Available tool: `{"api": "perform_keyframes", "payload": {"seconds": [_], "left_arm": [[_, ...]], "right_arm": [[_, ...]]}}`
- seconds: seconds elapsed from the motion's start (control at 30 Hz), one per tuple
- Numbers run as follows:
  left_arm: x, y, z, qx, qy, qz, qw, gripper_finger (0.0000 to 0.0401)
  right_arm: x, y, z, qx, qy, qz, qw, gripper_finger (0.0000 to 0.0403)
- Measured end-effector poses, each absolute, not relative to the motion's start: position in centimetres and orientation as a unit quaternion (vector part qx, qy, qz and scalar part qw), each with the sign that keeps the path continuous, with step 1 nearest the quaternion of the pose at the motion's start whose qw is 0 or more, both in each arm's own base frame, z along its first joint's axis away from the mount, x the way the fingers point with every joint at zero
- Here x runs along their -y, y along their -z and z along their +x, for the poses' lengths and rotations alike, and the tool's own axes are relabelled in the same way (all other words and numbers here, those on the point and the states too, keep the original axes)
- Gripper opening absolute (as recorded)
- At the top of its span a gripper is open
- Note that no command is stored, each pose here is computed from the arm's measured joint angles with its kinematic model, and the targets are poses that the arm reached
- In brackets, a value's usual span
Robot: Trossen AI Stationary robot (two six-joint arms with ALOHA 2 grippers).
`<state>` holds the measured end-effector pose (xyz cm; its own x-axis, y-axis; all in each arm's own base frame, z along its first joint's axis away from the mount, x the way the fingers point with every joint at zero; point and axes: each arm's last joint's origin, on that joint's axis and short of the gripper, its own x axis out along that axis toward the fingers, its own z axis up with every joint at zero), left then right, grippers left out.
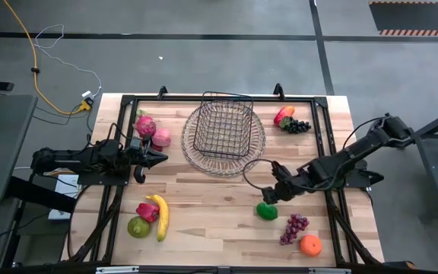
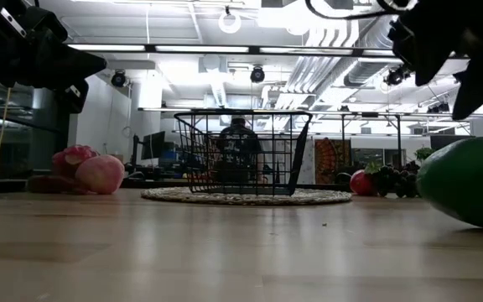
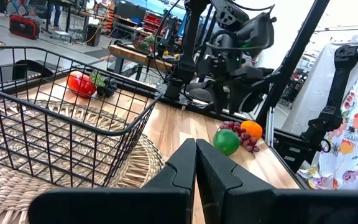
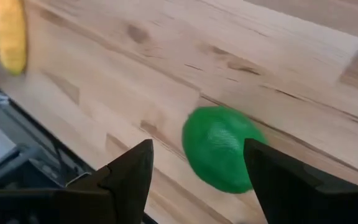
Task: Build produce basket
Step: Put the green lime into the black wire basket
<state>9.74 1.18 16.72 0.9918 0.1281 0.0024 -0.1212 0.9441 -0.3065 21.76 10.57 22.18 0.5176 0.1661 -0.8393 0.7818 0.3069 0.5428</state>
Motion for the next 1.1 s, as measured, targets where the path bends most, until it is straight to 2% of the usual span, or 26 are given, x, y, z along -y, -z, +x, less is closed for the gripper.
{"api": "perform_keyframes", "payload": {"seconds": [0.17, 0.4, 0.47, 0.57, 0.7, 0.93, 1.1], "left_arm": [[-1.2, -16.7, 9.7, 0.011, -0.063, -0.155, 0.986, 0.0001], [-1.2, -16.7, 9.7, 0.011, -0.063, -0.155, 0.986, 0.0001], [-1.2, -16.7, 9.7, 0.011, -0.063, -0.155, 0.986, 0.0001], [-1.2, -16.7, 9.7, 0.011, -0.063, -0.155, 0.986, 0.0001], [-1.2, -16.7, 9.7, 0.011, -0.063, -0.155, 0.986, 0.0001], [-1.2, -16.7, 9.7, 0.011, -0.063, -0.155, 0.986, 0.0001], [-1.2, -16.7, 9.7, 0.011, -0.063, -0.155, 0.986, 0.0001]], "right_arm": [[-10.4, -22.4, 22.2, -0.433, 0.198, 0.527, 0.704, 0.0261], [-9.3, -22.4, 22.6, -0.457, 0.166, 0.493, 0.721, 0.0378], [-8.9, -22.4, 22.8, -0.464, 0.156, 0.494, 0.719, 0.0393], [-8.4, -22.4, 23.0, -0.481, 0.132, 0.491, 0.714, 0.0377], [-8.7, -22.4, 22.9, -0.508, 0.073, 0.448, 0.732, 0.036], [-9.9, -22.4, 22.5, -0.52, -0.014, 0.337, 0.785, 0.0358], [-10.8, -21.7, 22.5, -0.521, -0.022, 0.284, 0.805, 0.0358]]}}
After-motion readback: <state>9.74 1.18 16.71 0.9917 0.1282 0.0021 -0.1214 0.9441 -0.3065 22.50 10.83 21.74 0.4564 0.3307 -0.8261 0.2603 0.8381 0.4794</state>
